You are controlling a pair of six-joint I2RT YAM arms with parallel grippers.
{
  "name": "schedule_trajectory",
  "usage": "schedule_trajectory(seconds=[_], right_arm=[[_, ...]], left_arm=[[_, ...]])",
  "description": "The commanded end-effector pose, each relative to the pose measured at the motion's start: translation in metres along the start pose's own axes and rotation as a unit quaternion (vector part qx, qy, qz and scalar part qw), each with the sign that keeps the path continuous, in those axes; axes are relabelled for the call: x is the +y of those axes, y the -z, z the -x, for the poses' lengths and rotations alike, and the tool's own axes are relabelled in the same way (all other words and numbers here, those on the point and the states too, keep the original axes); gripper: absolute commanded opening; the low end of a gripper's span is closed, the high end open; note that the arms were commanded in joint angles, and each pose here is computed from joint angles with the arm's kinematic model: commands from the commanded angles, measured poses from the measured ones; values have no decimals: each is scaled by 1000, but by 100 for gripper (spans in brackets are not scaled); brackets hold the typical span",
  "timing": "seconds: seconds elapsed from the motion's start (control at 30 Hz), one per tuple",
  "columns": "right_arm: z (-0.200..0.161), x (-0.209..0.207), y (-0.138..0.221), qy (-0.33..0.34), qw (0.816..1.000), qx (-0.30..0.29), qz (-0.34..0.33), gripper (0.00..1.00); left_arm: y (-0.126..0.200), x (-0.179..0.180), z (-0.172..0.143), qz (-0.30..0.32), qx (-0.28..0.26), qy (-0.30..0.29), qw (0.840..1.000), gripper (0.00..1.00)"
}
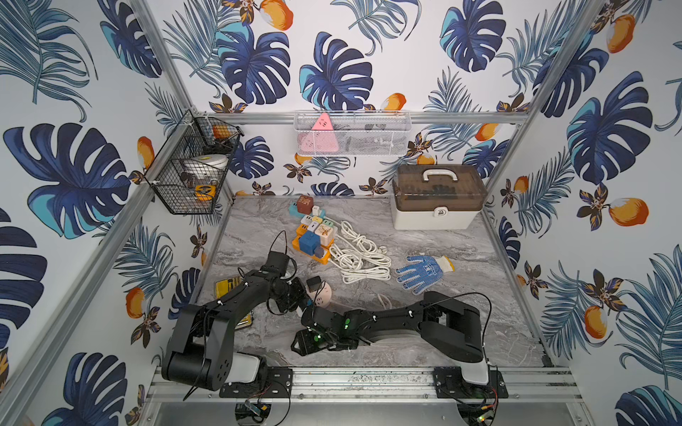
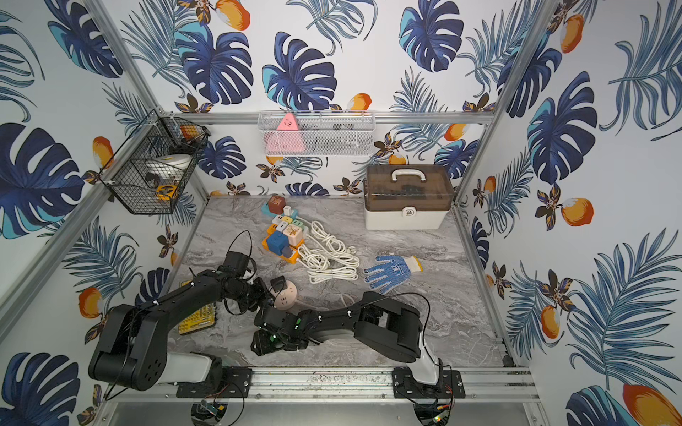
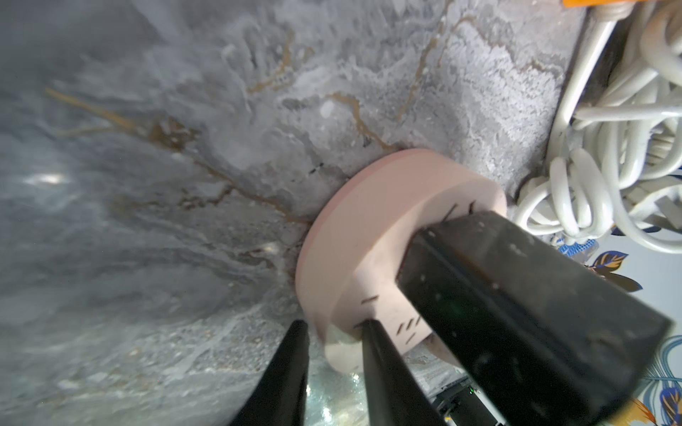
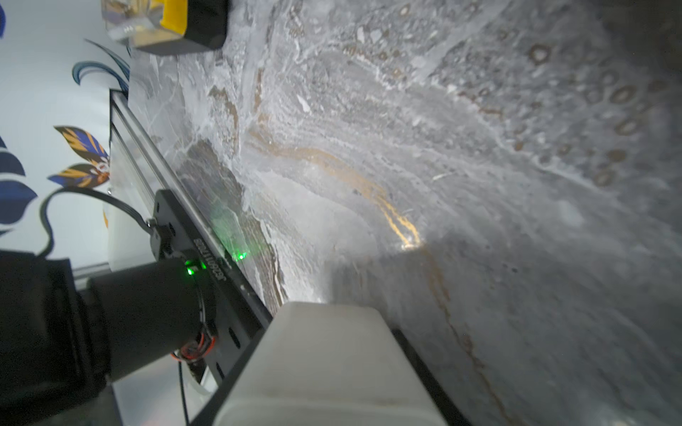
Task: Pull the plug off the socket
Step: Place the plug at the center of the board.
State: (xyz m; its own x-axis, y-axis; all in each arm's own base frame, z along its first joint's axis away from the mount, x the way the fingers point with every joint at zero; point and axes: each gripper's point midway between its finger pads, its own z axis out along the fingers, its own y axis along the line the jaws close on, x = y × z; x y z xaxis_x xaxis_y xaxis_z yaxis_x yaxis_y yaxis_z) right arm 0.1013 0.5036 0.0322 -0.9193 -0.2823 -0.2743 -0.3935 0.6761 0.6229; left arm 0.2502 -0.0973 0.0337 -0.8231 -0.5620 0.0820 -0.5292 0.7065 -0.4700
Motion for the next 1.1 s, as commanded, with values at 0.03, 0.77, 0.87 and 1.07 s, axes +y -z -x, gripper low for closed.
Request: schedule_trajectory(seconds=[0.03, 0.77, 0.87, 1.07], right_arm=[[-4, -20, -5, -73, 997, 12, -35, 41], [24, -26, 56, -125, 989, 22, -80, 70], [42, -27, 94, -69, 992, -26, -107, 67], [85, -54, 152, 6, 983, -97, -158, 65]], left_arm=[[2, 36, 3, 75, -16, 12, 997, 32], [1, 33, 6, 67, -12, 9, 998, 31], [0, 35, 4, 65, -13, 13, 998, 29], [2, 35, 3, 52, -21, 11, 998, 28]])
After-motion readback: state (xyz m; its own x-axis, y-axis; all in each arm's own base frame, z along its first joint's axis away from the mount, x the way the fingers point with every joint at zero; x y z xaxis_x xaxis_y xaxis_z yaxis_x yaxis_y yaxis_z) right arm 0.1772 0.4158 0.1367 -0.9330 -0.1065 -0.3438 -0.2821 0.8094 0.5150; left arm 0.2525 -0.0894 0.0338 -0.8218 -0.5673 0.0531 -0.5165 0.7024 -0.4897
